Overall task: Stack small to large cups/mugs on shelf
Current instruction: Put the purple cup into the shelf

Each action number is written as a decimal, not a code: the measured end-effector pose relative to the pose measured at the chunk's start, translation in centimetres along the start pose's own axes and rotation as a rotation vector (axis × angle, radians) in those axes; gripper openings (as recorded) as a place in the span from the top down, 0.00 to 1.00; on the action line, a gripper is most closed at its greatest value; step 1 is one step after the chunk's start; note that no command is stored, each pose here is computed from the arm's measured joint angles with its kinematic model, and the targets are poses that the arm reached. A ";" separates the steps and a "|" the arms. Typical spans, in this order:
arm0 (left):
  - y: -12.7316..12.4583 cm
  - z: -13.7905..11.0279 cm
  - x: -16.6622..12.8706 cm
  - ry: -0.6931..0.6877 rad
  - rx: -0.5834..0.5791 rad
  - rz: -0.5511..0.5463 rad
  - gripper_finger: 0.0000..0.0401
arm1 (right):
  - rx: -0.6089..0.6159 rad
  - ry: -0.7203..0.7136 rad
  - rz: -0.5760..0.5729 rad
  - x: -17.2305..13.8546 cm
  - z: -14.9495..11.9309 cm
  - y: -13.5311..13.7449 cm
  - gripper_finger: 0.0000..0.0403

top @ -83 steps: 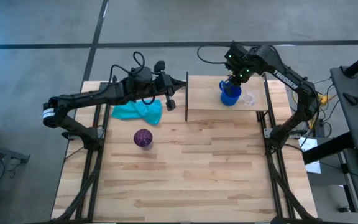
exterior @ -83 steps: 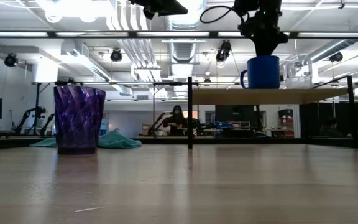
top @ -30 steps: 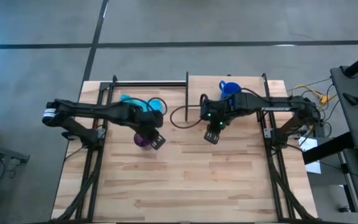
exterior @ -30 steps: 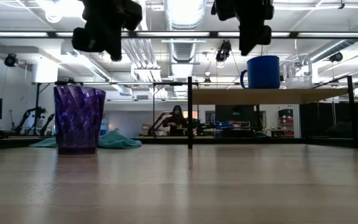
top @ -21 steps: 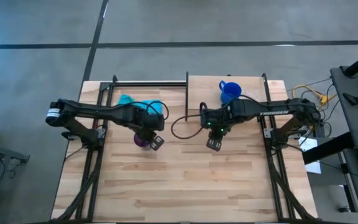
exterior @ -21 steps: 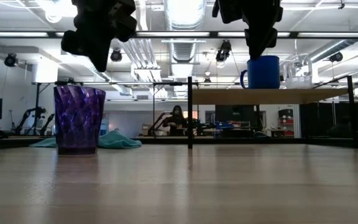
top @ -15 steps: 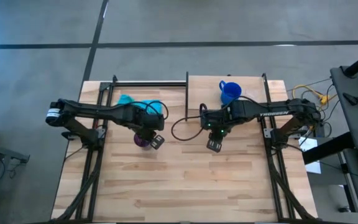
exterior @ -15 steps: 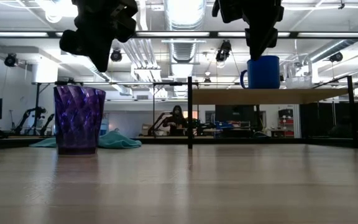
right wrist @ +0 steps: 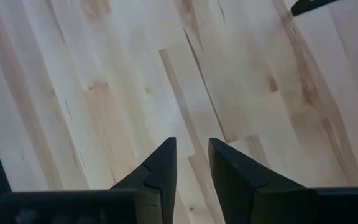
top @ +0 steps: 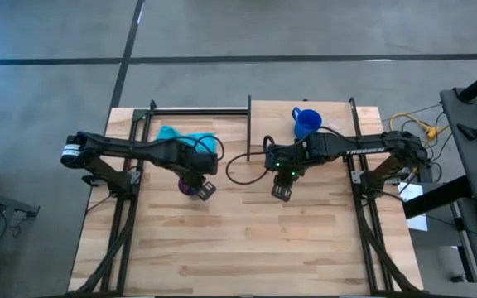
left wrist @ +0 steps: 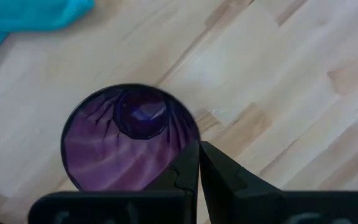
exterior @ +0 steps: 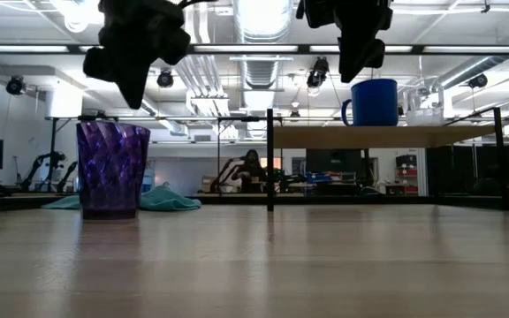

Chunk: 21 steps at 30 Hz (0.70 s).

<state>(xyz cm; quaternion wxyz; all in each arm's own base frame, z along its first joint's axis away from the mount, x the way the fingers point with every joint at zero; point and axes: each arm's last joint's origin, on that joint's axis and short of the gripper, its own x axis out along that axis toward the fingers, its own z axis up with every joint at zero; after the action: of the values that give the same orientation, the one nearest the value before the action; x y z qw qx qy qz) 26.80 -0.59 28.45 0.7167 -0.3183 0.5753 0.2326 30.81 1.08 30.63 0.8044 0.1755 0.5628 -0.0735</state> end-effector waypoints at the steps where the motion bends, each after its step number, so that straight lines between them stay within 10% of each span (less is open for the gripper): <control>1: 0.1 -0.1 0.3 0.005 -0.001 0.005 1.00 | 0.000 -0.001 0.000 0.0 0.0 0.0 0.78; 21: 0.4 -0.1 1.3 0.038 -0.007 -0.028 0.74 | -0.002 -0.016 0.007 0.0 0.2 0.1 0.81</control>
<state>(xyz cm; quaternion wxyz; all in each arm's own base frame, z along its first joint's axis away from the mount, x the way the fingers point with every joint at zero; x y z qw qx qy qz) 26.72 -0.39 27.09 0.7077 -0.3333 0.5834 0.2185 30.97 1.08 30.69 0.8091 0.1761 0.5560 -0.0717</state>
